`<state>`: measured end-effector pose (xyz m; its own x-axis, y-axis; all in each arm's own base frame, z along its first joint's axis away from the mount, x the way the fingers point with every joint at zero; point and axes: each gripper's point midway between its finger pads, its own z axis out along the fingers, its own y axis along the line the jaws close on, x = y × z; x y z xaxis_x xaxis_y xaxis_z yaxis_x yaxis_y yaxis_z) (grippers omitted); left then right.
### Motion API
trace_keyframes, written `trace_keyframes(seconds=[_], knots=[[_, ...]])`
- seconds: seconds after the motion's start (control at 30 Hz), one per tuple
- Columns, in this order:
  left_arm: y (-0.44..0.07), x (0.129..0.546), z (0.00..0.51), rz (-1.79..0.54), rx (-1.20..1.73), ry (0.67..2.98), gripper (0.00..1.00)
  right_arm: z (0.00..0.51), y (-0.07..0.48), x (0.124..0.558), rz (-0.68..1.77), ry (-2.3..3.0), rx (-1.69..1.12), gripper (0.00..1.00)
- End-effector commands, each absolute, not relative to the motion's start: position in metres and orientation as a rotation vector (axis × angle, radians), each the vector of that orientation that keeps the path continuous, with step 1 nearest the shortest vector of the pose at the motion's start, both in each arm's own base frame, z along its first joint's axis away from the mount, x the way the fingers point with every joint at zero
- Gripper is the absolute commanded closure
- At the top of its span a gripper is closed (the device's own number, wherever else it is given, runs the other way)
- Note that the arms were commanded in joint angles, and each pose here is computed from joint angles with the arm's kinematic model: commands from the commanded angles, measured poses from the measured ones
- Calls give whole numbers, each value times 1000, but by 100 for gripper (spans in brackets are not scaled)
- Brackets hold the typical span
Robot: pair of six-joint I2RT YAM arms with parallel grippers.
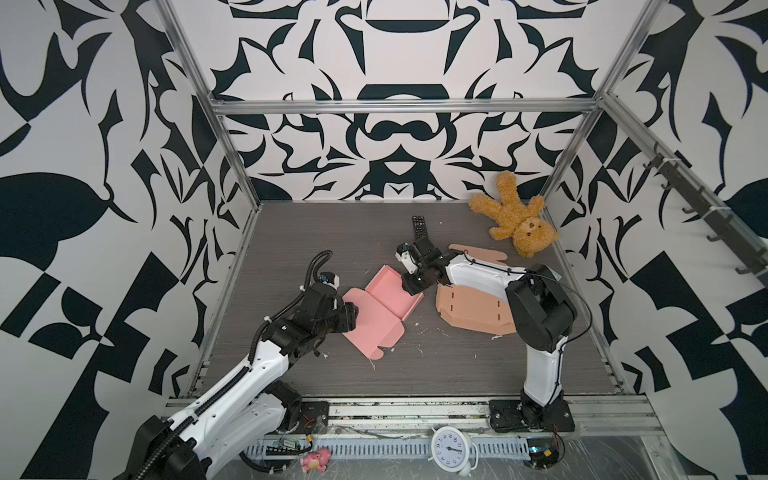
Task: Fold the paper box
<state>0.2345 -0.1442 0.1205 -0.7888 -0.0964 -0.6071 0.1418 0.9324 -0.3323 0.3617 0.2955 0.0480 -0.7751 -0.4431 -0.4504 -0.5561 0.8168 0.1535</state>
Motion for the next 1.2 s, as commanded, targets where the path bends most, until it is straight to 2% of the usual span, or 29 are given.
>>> trace_keyframes(seconds=[0.0,0.23,0.47,0.57,0.7,1.17], knots=[[-128,232,124,-386,-28,2449,26,38,294,362,398,2622,-728,63],[-131,223,110,-460,-111,2495,8,32,291,363,383,2622,-729,63],[-149,221,99,-633,-207,2502,6,30,289,361,378,2620,-732,63],[-154,220,91,-700,-291,2503,12,31,290,362,387,2616,-729,63],[-158,220,80,-765,-389,2490,14,33,292,363,396,2608,-724,63],[-172,228,81,-934,-558,2427,47,37,289,360,407,2606,-693,64]])
